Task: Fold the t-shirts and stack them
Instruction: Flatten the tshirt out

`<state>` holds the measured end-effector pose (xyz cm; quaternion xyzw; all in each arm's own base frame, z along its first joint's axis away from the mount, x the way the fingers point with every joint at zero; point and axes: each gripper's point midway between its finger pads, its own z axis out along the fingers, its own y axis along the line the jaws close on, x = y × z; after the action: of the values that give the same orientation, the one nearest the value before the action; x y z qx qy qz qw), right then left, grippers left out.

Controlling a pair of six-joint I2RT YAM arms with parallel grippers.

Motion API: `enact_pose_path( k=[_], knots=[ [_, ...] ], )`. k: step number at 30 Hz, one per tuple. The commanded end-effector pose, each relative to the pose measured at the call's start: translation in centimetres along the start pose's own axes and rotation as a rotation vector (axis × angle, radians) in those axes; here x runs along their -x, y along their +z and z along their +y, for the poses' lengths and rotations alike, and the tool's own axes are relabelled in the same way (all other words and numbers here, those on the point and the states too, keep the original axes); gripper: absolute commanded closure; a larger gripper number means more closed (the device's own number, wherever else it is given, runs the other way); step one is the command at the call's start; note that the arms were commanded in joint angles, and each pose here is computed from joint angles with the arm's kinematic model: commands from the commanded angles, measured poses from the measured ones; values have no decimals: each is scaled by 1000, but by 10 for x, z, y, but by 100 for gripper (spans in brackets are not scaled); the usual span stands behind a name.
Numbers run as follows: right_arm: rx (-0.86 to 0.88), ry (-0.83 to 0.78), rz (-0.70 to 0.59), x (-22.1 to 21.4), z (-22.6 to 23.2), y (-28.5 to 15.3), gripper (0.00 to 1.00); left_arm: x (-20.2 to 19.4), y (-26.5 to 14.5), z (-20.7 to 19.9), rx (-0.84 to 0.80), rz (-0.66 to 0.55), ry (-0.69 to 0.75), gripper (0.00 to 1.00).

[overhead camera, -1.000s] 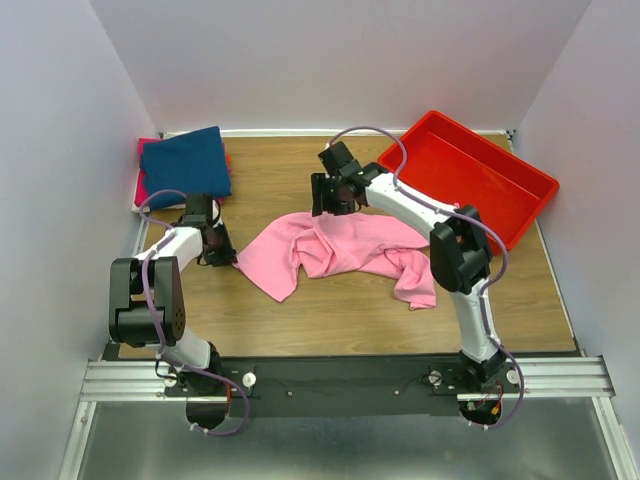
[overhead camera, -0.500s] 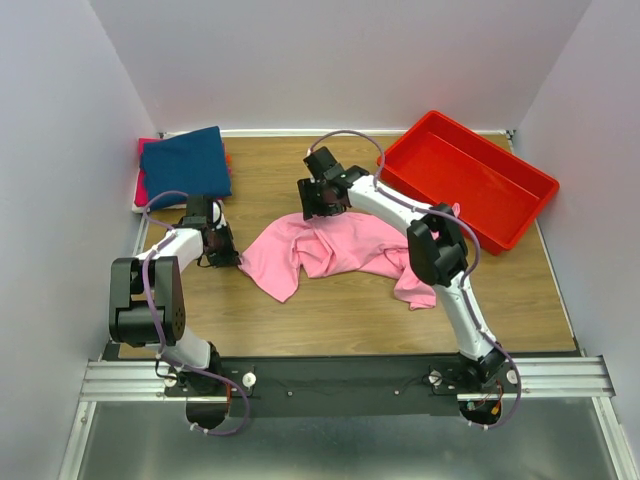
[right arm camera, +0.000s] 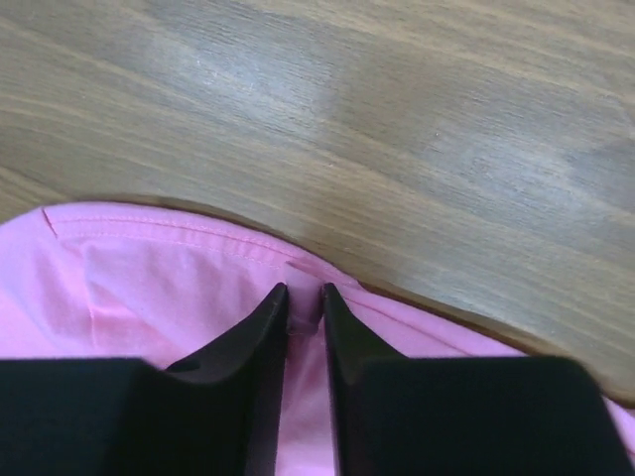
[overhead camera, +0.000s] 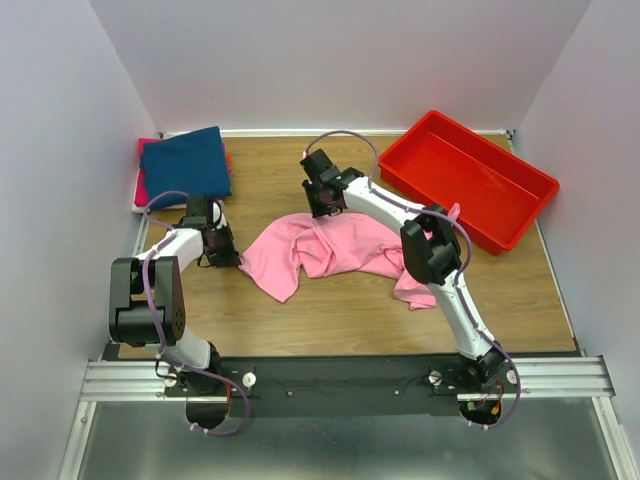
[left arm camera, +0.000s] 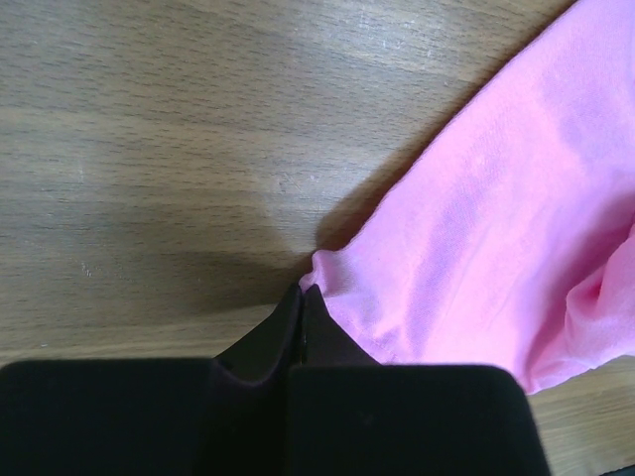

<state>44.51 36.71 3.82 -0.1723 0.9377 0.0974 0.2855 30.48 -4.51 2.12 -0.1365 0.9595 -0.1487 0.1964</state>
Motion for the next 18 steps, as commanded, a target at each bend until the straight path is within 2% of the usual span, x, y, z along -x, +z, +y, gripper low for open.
enact_pose_path(
  k=[1, 2, 4, 5, 8, 10, 12, 15, 16, 17, 18],
  knots=[
    [-38, -4, -26, 8, -2, -5, 76, -23, 2, 9, 30, 84, -7, 100],
    [-34, 10, -39, 14, -1, -9, 84, -16, 1, 8, 29, 60, -6, 100],
    [-31, 25, -64, 24, 1, -16, 92, -8, 0, 5, 25, 36, -19, 100],
    [-37, 47, -86, 33, -1, -25, 100, 4, -1, -2, 0, 14, -20, 100],
    [-20, 122, -130, 54, -6, -50, 100, 48, -13, -29, -81, -79, -34, 100],
    [0, 189, -189, 80, -22, -83, 100, 77, -28, -48, -131, -145, -31, 100],
    [12, 262, -246, 101, -46, -118, 100, 139, -71, -78, -184, -292, -19, 100],
    [16, 338, -324, 126, -81, -160, 100, 184, -111, -90, -211, -407, -44, 100],
    [11, 367, -384, 141, -101, -189, 99, 210, -142, -96, -241, -490, -65, 100],
    [20, 367, -415, 148, -100, -204, 100, 223, -159, -100, -257, -535, -79, 100],
    [2, 395, -453, 157, -122, -220, 100, 234, -175, -102, -273, -578, -91, 100]
  ],
)
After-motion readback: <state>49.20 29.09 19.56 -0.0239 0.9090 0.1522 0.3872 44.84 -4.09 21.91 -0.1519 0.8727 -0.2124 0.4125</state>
